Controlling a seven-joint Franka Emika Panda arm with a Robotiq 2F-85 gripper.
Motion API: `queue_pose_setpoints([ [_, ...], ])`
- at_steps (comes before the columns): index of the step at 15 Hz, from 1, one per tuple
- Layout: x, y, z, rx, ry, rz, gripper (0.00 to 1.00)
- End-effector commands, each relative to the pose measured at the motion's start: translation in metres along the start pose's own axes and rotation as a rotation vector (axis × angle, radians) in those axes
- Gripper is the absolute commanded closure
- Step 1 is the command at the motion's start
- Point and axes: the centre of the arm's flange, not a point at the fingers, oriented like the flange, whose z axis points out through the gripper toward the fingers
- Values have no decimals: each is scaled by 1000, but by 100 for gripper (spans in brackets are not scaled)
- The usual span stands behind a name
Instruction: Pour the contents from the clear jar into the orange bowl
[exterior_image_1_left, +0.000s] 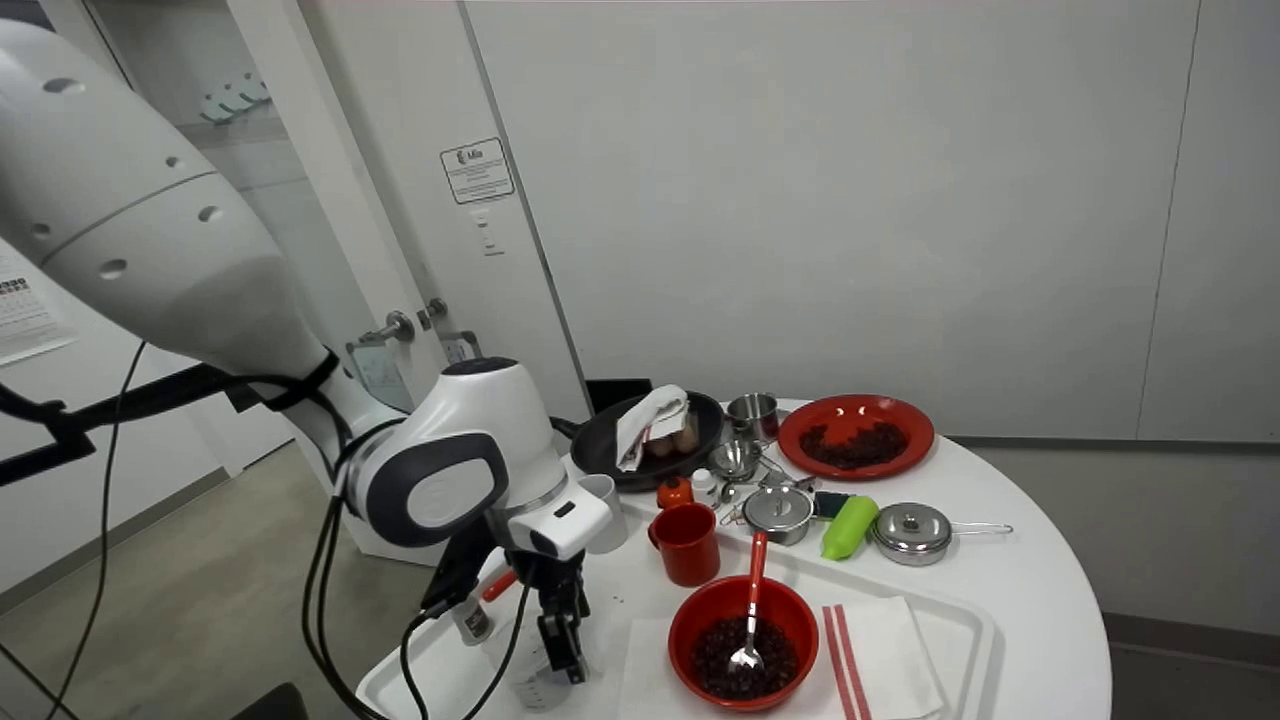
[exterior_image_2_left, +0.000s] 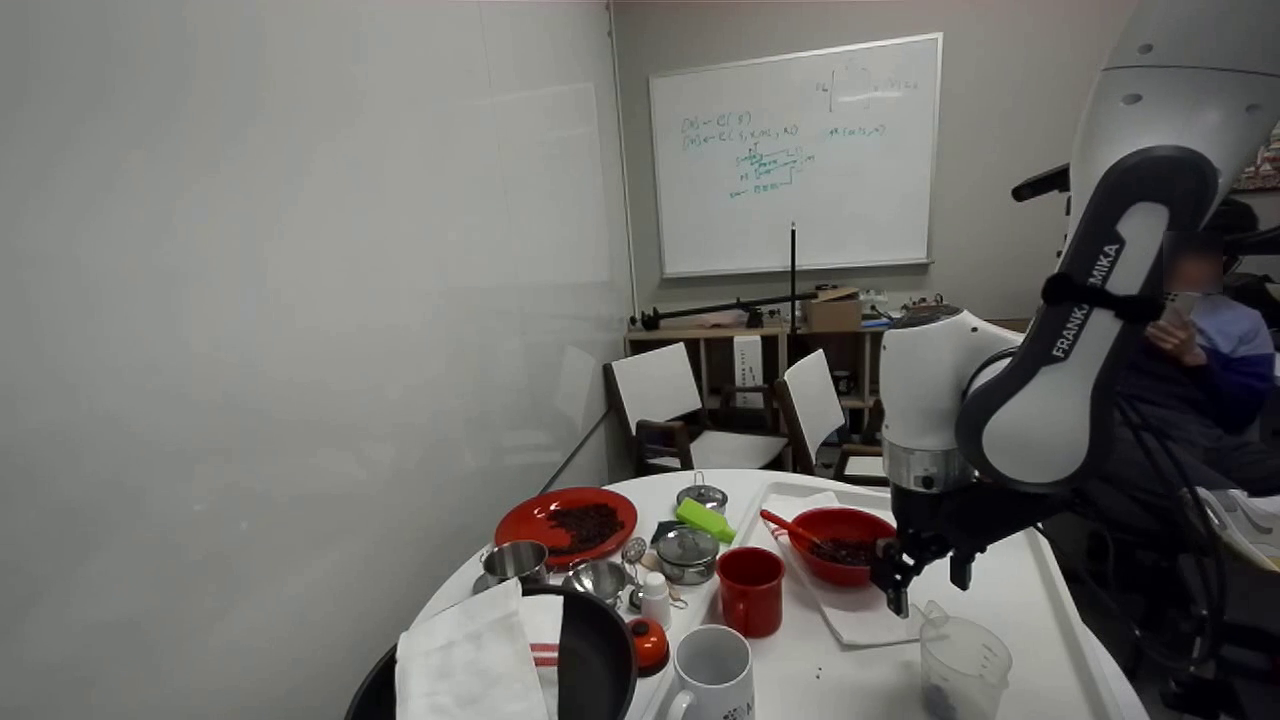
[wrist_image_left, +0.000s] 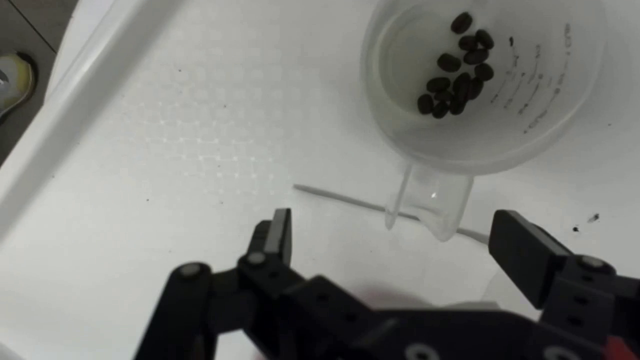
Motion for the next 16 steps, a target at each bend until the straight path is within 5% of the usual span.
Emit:
queue_pose_setpoints([
  [1, 5, -13, 12, -31, 46, 26, 0],
  [9, 1, -22, -3, -5, -18, 103, 6],
  [11, -1, -20, -4, -4, -38, 129, 30],
  [16, -4, -19, -6, 5, -66, 160, 61],
])
